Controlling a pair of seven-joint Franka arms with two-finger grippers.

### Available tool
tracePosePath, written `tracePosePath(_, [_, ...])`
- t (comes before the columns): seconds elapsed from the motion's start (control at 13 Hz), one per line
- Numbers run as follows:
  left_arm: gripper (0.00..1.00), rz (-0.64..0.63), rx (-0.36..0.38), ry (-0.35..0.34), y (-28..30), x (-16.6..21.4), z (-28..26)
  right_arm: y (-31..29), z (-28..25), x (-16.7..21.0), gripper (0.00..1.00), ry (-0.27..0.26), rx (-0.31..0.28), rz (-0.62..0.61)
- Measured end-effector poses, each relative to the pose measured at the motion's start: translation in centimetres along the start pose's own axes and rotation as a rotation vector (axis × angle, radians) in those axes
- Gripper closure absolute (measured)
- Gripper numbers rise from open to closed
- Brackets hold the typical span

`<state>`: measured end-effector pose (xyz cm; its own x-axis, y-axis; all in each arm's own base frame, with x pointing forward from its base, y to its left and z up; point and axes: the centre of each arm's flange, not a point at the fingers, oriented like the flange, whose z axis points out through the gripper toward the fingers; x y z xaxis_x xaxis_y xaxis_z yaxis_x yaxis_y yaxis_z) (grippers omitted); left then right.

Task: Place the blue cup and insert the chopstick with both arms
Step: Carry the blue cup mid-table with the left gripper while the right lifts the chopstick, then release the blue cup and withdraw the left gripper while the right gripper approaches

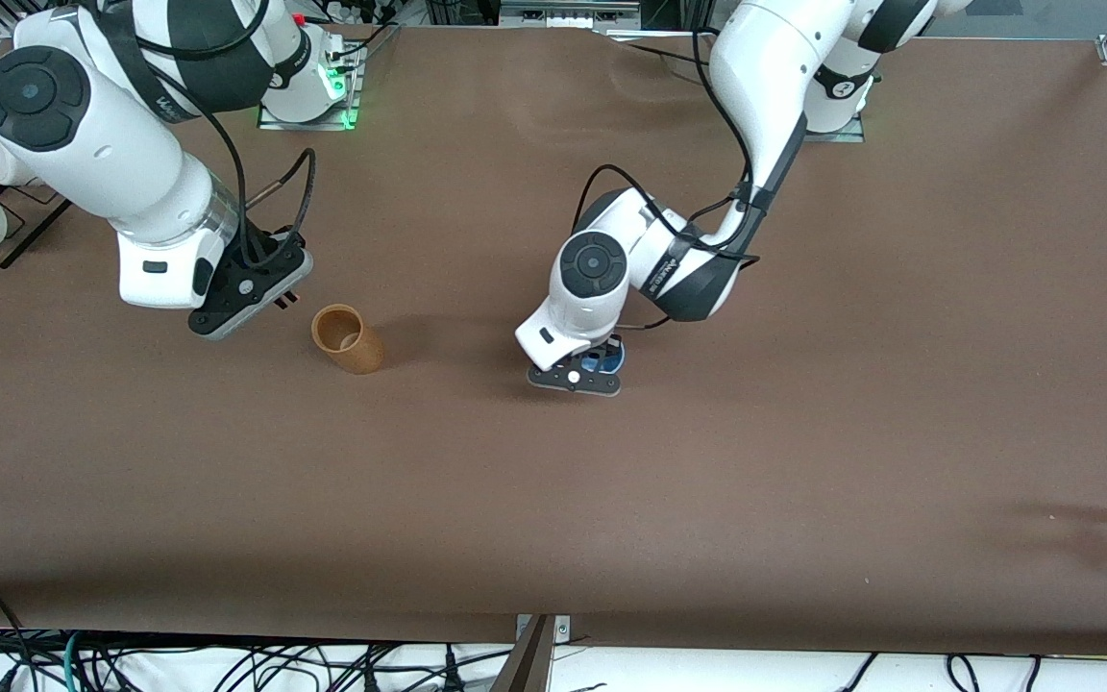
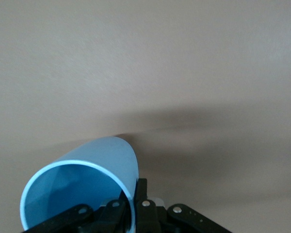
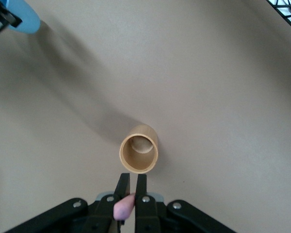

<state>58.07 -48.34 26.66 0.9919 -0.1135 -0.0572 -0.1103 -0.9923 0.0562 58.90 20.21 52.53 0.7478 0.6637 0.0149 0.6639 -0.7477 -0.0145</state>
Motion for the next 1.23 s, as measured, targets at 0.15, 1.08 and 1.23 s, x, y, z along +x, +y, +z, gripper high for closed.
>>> tracePosePath(0.15, [0.94,0.001,0.005,-0.006,0.1,0.0,0.8,0.0,0.0,0.0,0.91,0.000,0.000,-0.001])
tracePosePath(1.08, [0.00,-0.066,-0.022,-0.137,-1.7,0.4,-9.3,-4.4,1.7,2.2,0.91,-0.019,0.013,0.050])
tracePosePath(1.23, [0.00,-0.133,-0.050,-0.086,-7.3,2.1,-17.5,-6.7,2.1,3.5,0.91,0.011,0.033,0.082])
